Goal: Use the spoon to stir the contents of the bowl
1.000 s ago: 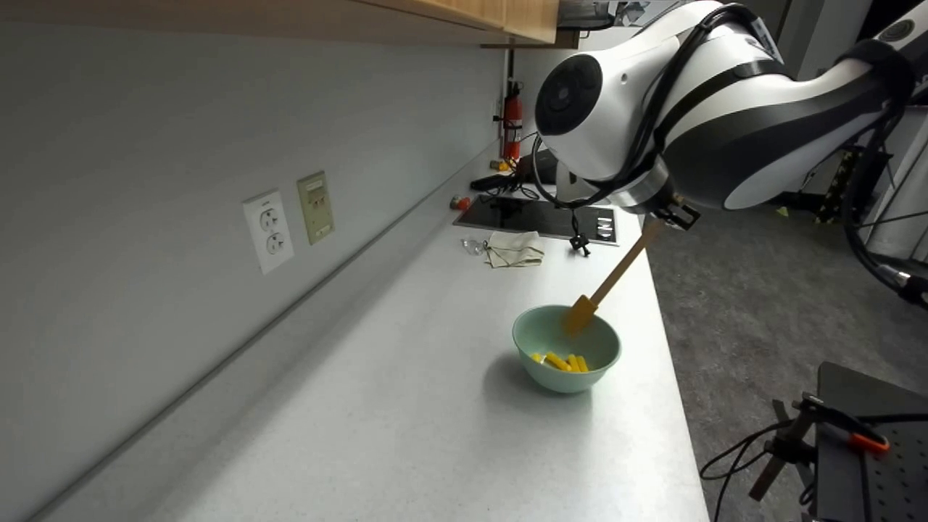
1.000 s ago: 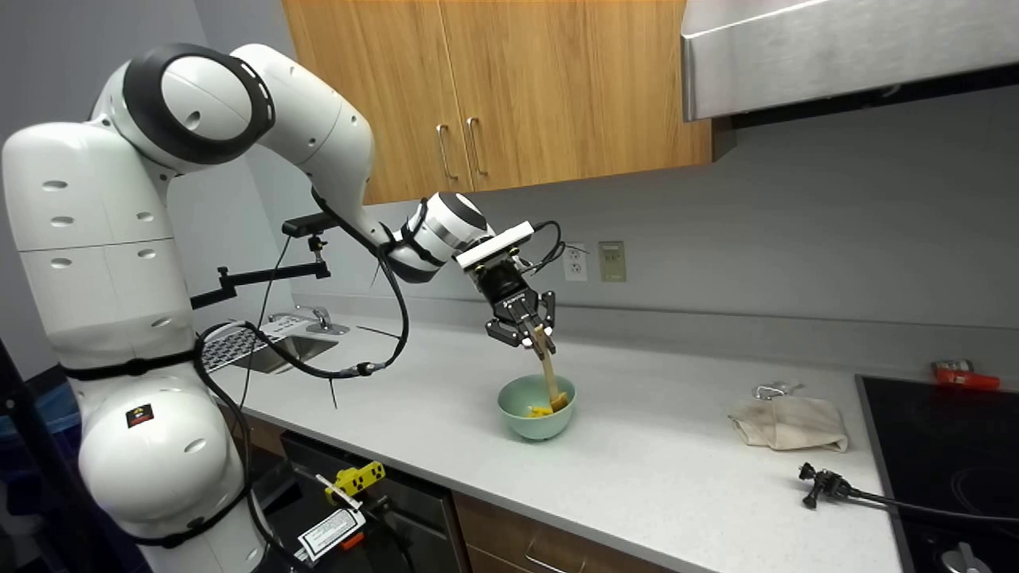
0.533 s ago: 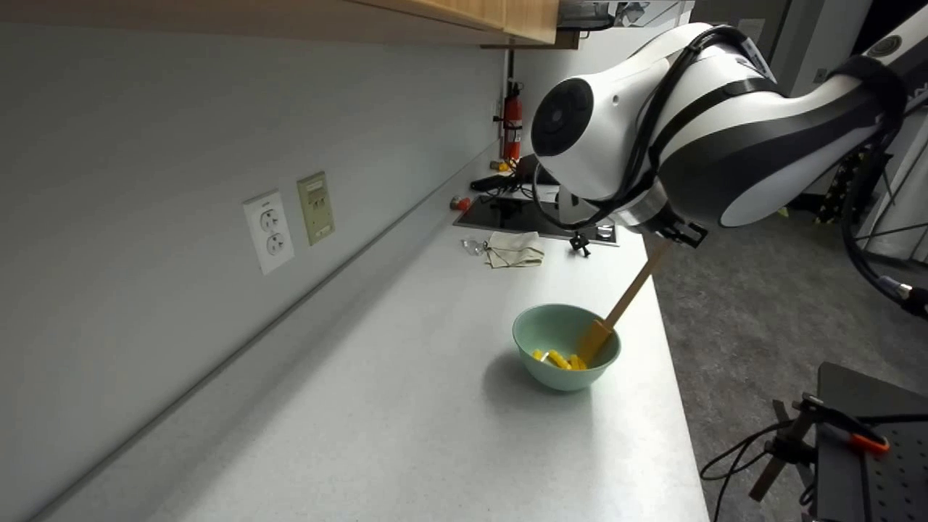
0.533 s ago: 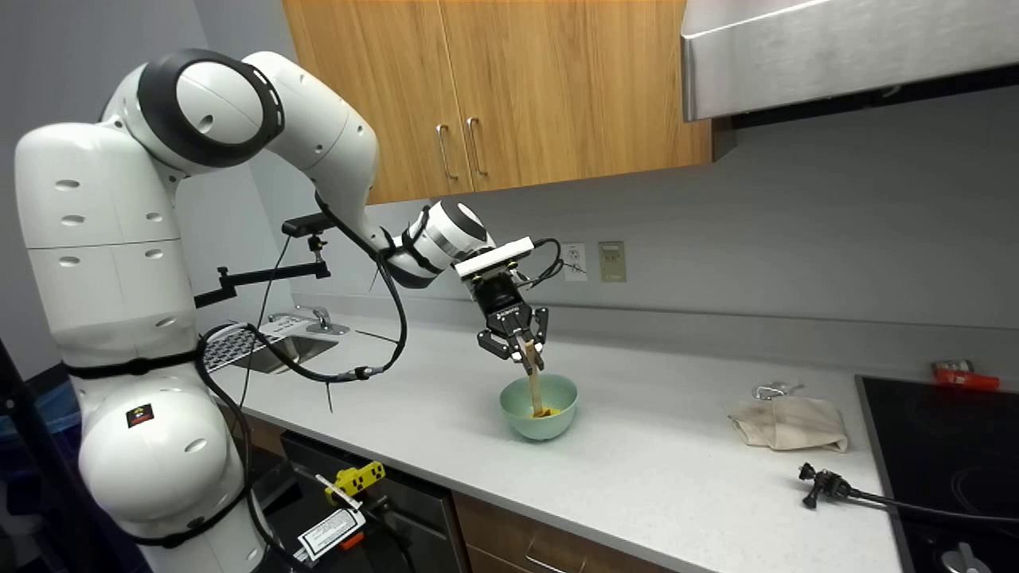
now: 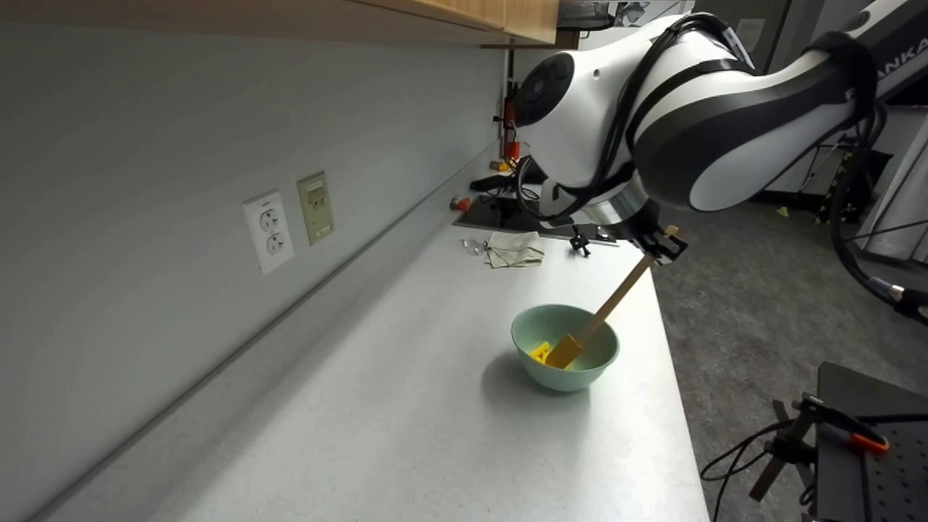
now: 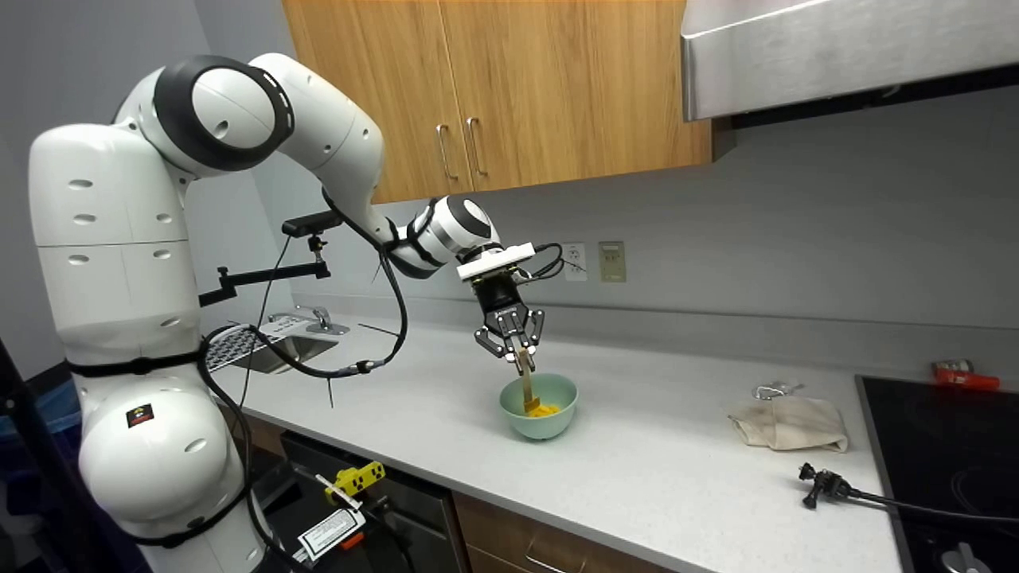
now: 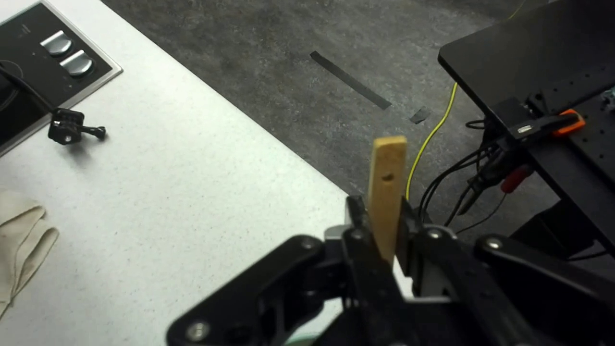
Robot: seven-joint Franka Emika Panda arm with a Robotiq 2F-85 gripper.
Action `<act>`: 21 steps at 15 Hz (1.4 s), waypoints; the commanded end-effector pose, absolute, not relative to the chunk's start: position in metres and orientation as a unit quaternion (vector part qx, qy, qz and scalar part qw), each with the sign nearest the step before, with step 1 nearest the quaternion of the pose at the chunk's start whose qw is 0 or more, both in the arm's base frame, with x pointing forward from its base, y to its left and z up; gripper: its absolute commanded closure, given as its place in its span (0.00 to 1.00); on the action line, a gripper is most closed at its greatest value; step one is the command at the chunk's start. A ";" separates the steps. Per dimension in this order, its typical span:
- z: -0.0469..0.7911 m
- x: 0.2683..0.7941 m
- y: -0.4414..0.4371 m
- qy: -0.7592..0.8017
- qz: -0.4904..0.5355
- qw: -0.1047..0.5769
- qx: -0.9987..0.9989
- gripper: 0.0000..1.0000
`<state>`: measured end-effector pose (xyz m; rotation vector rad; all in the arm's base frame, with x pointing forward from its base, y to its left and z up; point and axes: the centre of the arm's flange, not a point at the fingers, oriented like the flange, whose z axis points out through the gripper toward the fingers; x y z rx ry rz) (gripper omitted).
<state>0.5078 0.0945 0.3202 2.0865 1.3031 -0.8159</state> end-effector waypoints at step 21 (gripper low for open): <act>0.287 0.518 0.085 0.502 -0.298 0.298 0.755 0.96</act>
